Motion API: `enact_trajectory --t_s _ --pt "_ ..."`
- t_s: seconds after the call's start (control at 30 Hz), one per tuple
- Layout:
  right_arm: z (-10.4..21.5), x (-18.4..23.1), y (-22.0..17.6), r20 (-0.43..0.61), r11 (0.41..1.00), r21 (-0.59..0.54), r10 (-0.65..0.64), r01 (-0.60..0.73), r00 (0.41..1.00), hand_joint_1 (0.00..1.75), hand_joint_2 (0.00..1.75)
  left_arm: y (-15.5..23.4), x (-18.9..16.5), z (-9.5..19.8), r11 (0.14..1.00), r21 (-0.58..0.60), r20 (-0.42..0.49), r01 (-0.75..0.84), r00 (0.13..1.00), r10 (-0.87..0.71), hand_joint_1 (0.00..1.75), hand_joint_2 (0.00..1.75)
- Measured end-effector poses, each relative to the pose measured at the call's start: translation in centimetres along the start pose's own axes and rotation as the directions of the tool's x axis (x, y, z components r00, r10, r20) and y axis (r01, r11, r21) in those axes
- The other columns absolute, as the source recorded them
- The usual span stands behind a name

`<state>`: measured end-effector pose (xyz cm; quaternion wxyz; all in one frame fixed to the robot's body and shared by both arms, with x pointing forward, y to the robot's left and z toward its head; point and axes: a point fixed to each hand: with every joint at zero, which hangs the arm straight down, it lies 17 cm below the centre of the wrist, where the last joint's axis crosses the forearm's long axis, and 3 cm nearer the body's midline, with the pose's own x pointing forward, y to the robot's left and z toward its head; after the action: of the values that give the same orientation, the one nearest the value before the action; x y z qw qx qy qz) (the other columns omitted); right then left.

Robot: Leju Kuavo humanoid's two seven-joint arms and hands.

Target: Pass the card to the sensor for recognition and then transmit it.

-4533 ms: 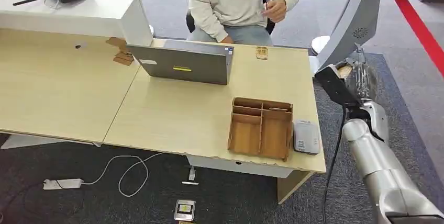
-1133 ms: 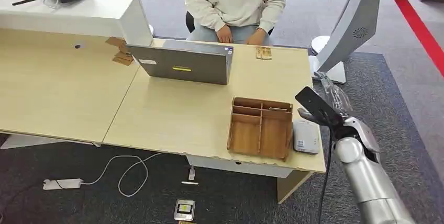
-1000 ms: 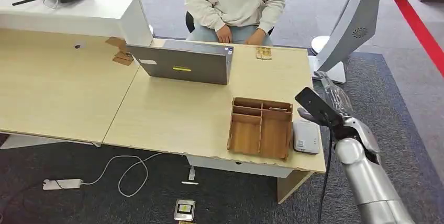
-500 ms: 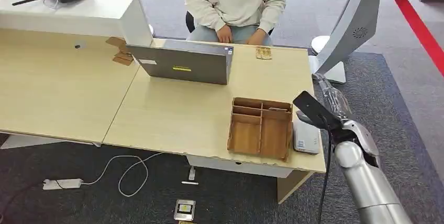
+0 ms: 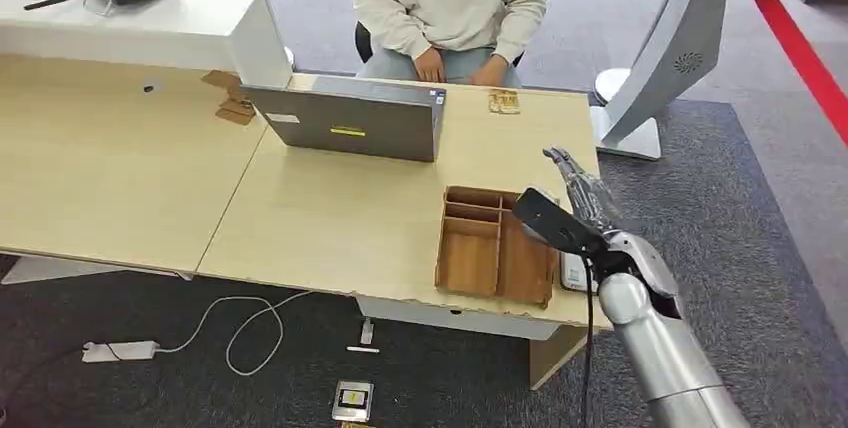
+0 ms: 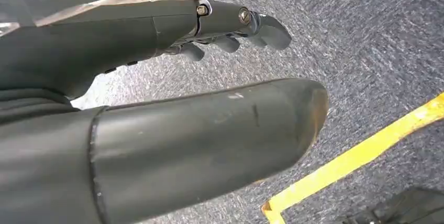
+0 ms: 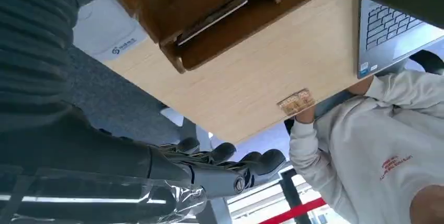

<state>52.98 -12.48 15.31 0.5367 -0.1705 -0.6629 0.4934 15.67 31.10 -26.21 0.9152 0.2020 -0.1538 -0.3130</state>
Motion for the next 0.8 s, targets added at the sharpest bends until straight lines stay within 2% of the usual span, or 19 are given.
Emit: enact_trajectory --t_s 0.5,0.8 --pt "-1.5 3.7 3.9 0.060 0.999 0.047 0.007 -0.009 0.998 0.00 1.75 -0.1 0.3 0.0 1.000 0.001 0.013 0.023 1.000 -0.023 0.00 0.00" --pt "-1.9 3.9 5.5 0.052 0.998 0.066 0.012 -0.015 0.999 0.00 1.75 -0.1 0.2 0.1 1.000 0.002 0.010 0.026 1.000 -0.026 0.00 0.00"
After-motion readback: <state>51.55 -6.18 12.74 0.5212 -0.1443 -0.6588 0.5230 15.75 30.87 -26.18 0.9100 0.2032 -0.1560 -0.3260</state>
